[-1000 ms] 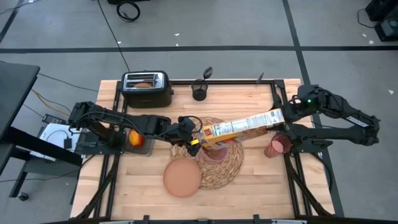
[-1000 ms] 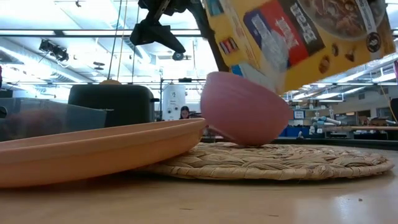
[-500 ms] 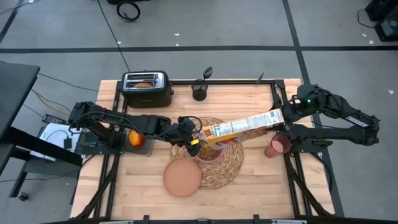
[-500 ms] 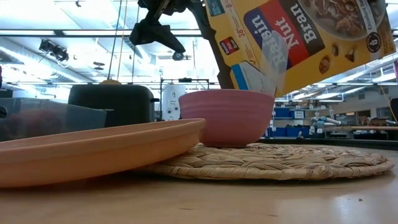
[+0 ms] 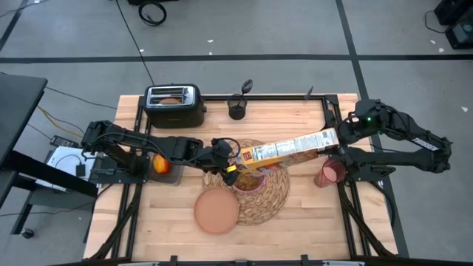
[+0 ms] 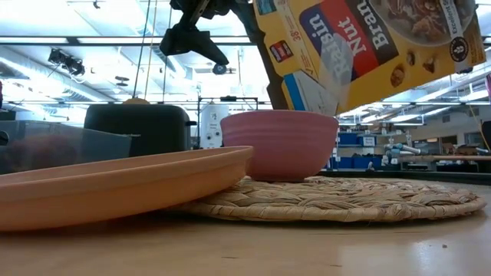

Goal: Arrange a breakfast setting
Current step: Pour the cereal from the yellow cereal box into the pink bowl

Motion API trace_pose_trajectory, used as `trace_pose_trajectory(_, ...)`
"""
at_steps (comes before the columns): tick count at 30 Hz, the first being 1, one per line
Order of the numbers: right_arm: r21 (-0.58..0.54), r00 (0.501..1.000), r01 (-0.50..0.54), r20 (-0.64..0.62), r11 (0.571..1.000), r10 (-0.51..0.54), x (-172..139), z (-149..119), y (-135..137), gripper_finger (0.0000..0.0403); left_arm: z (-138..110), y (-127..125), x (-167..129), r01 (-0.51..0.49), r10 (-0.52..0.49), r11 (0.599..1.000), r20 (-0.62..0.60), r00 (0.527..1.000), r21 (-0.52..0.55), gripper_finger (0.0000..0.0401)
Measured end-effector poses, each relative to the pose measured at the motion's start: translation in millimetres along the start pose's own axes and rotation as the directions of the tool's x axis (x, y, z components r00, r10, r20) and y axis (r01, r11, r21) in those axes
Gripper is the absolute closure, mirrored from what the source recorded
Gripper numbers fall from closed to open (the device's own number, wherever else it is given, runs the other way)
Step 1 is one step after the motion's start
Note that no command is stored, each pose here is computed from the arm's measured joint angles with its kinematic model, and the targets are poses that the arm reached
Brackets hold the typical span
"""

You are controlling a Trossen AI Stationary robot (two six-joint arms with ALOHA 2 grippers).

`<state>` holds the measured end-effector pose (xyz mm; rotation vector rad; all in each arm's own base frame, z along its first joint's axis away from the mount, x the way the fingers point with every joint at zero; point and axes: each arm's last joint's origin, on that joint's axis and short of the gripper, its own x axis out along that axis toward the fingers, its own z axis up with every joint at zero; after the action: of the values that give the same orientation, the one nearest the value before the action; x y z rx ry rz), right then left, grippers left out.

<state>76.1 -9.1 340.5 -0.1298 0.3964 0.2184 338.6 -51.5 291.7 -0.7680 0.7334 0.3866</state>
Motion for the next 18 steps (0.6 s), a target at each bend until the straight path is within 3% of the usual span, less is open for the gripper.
trace_pose_trajectory(18, 0.008, 1.0, -0.002, 0.016, 1.0, 0.002, 0, 0, 0, 0.0155, 3, -1, -11, 0.026, -0.026, 1.0, 0.019, 1.0, -0.011, 0.0095)
